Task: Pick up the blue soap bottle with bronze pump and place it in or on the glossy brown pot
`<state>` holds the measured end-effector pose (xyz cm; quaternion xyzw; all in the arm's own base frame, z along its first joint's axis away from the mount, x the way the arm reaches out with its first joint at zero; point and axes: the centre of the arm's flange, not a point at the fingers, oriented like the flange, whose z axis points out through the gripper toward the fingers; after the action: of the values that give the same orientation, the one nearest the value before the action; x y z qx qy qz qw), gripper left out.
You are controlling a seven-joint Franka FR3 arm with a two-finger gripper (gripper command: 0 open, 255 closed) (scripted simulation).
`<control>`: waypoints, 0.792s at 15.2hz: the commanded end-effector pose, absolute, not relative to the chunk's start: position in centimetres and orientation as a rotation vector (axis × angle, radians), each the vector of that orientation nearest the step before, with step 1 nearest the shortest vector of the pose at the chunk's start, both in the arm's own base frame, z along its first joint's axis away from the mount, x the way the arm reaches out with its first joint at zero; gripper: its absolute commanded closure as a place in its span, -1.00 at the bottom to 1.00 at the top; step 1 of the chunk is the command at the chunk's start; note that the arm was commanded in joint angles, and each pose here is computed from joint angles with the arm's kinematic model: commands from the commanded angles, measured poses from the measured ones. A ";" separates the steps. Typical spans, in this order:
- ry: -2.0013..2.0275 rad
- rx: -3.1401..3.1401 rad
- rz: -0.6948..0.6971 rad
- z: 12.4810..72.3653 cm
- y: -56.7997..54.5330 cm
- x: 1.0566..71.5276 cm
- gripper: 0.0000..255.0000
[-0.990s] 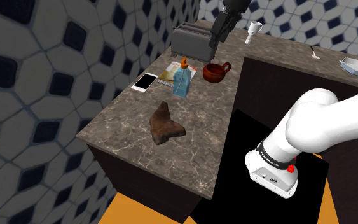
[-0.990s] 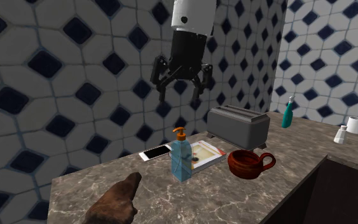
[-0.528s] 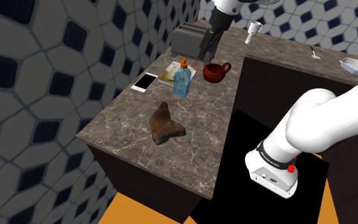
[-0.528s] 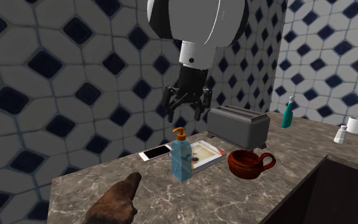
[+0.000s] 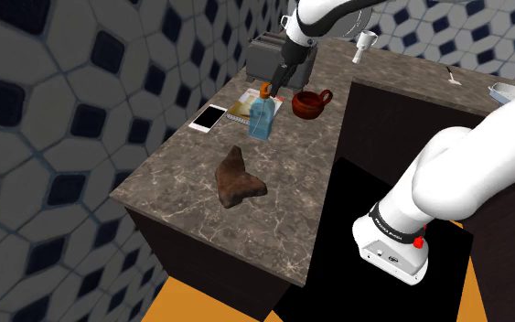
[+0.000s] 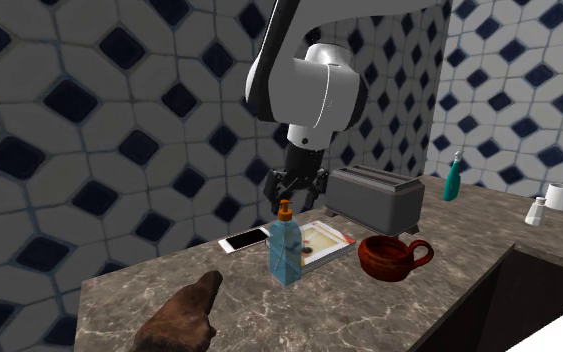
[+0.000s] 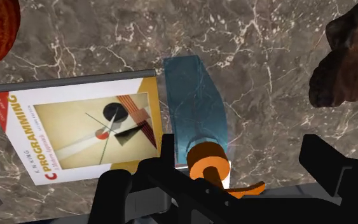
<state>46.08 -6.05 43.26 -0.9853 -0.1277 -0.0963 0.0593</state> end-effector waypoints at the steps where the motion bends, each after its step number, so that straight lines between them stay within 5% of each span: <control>1: -0.414 -2.981 -0.303 41.4 -6.7 47.5 -1.00; 12: -0.424 -2.979 -0.307 36.8 -6.4 48.9 -1.00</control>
<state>48.87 -6.38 36.90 -0.9832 -0.1401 -0.1010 0.0583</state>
